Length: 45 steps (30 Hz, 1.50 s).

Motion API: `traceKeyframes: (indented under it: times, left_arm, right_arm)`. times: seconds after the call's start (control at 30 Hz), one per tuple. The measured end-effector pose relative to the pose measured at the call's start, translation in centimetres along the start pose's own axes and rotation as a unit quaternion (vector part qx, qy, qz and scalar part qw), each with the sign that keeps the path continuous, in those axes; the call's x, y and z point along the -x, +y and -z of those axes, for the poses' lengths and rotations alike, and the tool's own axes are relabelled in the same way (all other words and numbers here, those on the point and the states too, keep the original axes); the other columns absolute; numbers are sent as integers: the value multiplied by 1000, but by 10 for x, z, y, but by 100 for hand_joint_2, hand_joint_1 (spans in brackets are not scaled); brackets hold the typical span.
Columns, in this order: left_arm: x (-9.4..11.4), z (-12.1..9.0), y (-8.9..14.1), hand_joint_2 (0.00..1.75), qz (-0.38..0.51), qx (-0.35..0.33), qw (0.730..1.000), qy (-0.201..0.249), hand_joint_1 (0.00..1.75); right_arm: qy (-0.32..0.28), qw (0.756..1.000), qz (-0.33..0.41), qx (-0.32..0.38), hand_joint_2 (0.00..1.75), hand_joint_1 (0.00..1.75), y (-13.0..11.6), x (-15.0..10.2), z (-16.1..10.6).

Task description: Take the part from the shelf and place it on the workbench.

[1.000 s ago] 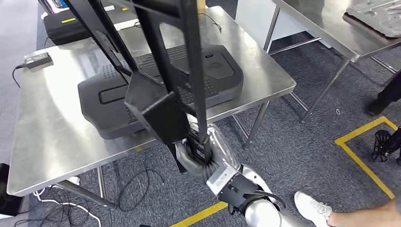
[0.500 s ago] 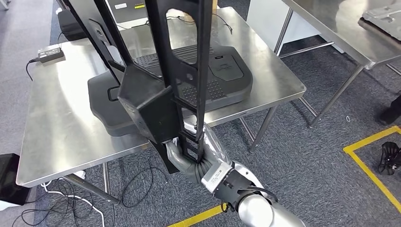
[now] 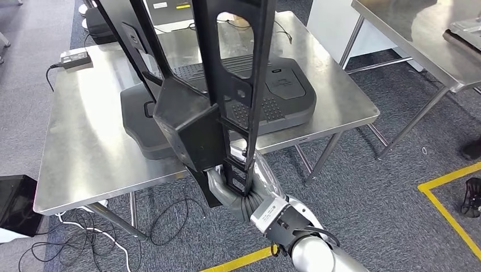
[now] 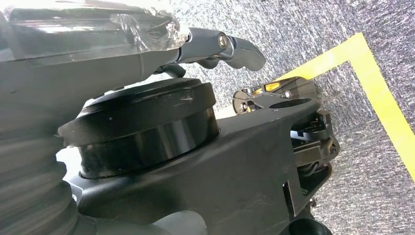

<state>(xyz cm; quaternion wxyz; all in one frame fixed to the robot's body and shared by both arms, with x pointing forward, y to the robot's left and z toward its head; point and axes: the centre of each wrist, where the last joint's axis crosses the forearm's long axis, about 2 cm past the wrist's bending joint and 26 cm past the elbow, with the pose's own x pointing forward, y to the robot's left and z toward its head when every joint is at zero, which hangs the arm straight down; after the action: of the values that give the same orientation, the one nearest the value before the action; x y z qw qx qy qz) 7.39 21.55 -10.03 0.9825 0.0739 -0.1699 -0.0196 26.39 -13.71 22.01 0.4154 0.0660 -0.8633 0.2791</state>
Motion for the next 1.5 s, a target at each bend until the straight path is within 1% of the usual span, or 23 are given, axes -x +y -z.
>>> traceKeyframes:
  times: [0.83, 1.13, 1.5]
  left_arm:
    - [0, 1, 2, 175, -3, -2, 1000, -3, 0]
    - [5, 1, 4, 175, -1, -6, 1000, 1, 0]
    - [4, 0, 3, 175, 0, -4, 1000, 0, 0]
  right_arm:
    - [2, 1000, 3, 0, 175, 175, 1, 1, -3]
    - [0, 1000, 3, 0, 175, 175, 1, 1, -2]
    - [3, 1000, 4, 0, 175, 175, 1, 2, -4]
